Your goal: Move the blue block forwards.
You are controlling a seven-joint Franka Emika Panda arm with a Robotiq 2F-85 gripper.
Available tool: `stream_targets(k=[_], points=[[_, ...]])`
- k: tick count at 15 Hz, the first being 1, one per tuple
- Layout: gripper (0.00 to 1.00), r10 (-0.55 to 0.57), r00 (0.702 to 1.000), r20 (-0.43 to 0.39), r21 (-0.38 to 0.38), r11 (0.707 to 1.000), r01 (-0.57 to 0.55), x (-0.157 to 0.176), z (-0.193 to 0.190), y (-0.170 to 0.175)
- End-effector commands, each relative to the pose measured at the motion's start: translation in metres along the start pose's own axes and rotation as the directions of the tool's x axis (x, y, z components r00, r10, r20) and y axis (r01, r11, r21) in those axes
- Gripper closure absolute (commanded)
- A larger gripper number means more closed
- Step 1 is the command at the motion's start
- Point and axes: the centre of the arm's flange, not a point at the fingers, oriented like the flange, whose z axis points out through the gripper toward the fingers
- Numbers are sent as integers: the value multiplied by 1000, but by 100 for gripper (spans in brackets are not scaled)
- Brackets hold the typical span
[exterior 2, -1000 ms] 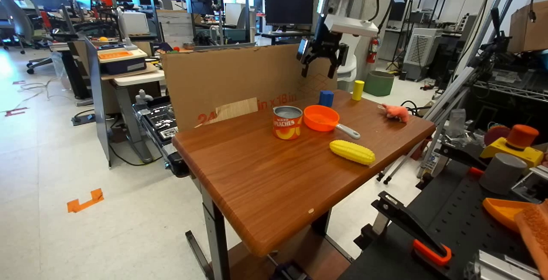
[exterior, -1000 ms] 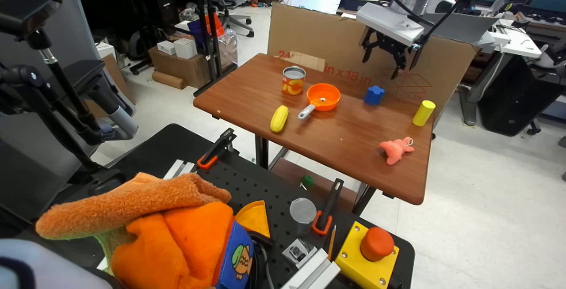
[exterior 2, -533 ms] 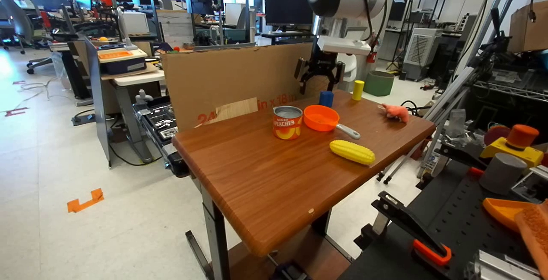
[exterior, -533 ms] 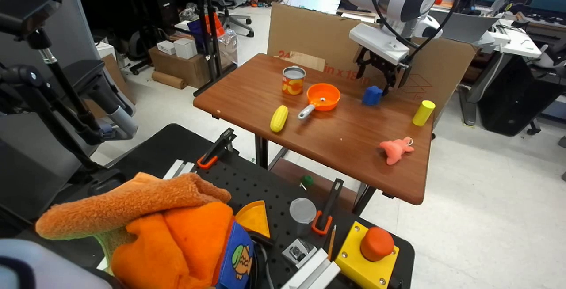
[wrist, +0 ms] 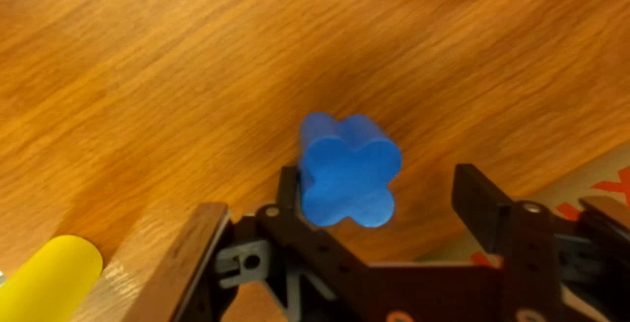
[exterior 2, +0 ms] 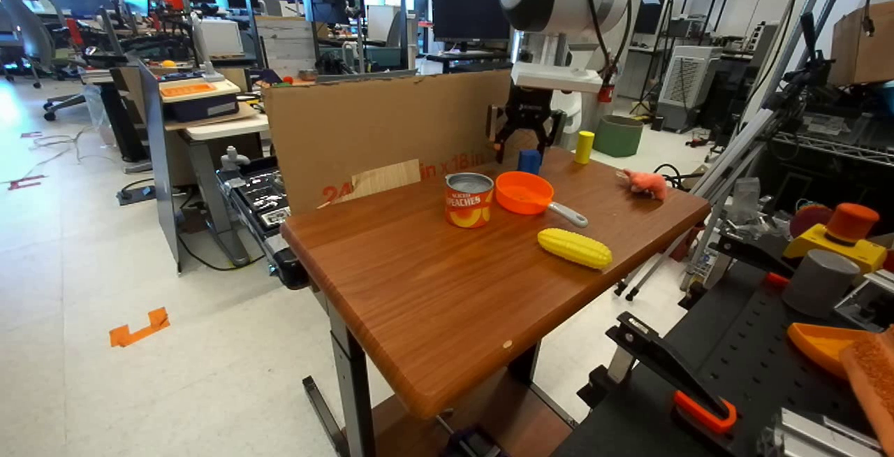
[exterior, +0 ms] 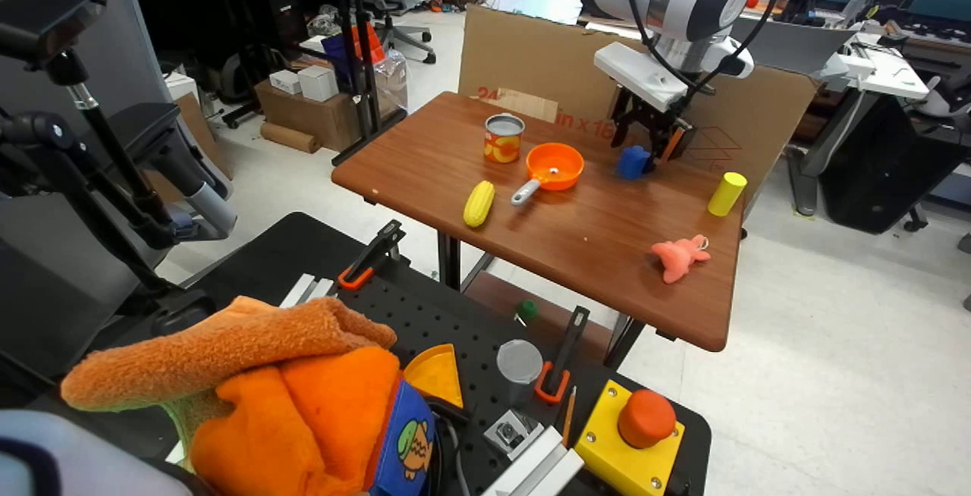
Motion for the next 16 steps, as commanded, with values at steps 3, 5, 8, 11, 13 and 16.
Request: stream_targets(k=[3,5,8,11,13,16], points=[[66,82,997,6,26,996,-82,3,-20,-8],[82,105,994,3,57,993,-105,-1,-35,-11],[100,112,994,18,113,987,-113,-14,-64,-20],[96,90,995,48,155,983,-96,-37,-92,-29],[95,64,994,85,158,984,-77,-62,-105,-32],[95,14,983,181,46,999,-23,-115,-98,-16]])
